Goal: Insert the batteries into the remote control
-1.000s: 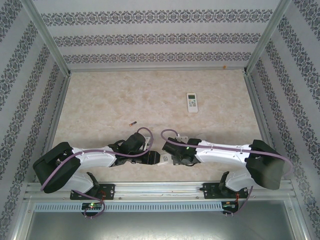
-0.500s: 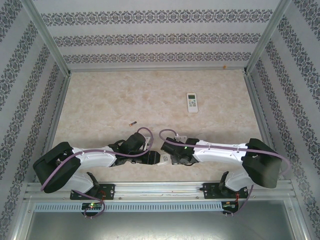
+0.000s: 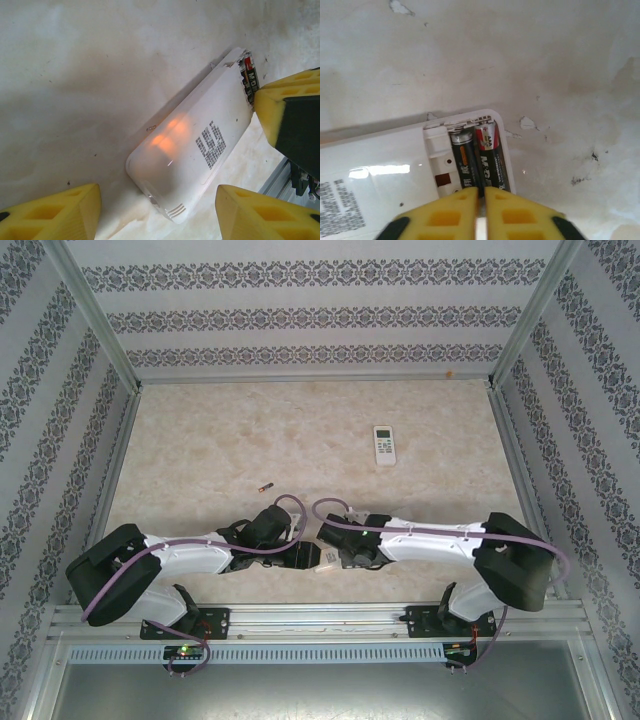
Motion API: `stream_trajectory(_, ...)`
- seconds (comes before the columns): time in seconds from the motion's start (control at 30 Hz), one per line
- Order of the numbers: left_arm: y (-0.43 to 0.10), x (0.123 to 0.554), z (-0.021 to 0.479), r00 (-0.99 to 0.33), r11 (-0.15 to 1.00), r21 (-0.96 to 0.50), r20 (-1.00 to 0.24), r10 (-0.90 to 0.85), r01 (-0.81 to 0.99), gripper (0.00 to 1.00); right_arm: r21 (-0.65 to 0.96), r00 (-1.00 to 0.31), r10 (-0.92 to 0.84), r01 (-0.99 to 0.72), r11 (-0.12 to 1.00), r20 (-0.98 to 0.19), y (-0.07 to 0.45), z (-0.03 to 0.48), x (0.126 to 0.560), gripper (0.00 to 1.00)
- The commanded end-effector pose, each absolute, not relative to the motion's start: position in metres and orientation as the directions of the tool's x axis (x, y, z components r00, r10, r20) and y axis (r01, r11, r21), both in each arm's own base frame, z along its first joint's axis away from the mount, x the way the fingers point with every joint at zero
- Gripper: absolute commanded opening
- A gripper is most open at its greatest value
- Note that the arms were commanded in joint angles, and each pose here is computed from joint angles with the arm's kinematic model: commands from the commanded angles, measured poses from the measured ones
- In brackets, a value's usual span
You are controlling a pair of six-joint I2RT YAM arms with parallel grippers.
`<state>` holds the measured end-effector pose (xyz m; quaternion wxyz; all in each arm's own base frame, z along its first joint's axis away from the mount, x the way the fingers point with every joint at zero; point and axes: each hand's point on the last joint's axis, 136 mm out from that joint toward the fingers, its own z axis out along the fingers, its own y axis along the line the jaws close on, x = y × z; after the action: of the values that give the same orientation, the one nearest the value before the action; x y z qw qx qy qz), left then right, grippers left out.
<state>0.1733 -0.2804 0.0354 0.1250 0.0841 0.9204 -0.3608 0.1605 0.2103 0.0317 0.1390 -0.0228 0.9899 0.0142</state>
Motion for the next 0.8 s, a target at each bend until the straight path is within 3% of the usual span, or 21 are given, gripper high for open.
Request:
stream_trajectory(0.0,-0.289,0.182,0.046,-0.922,0.706,-0.637,-0.381,0.061,0.31,0.63,0.071,-0.928,-0.03,-0.061,0.996,-0.37,0.215,0.062,0.177,0.21)
stream_trajectory(0.2,-0.283,0.183,0.051,-0.912,0.72,-0.615,-0.405,0.061,0.321,0.68,0.059,-0.932,0.003,-0.02,0.998,-0.361,0.198,0.048,0.19,0.18)
stream_trajectory(0.53,-0.274,0.186,0.055,-0.899,0.743,-0.586,-0.437,0.044,0.322,0.69,0.037,-0.975,-0.021,-0.03,0.999,-0.222,0.211,0.003,0.169,0.09)
stream_trajectory(0.67,-0.273,0.186,0.055,-0.897,0.745,-0.582,-0.44,0.047,0.325,0.69,0.071,-0.951,-0.011,-0.035,0.997,-0.31,0.21,0.038,0.182,0.11)
stream_trajectory(0.77,-0.273,0.188,0.058,-0.889,0.742,-0.58,-0.455,0.046,0.335,0.69,0.062,-0.917,-0.012,-0.04,0.997,-0.398,0.197,0.067,0.199,0.19)
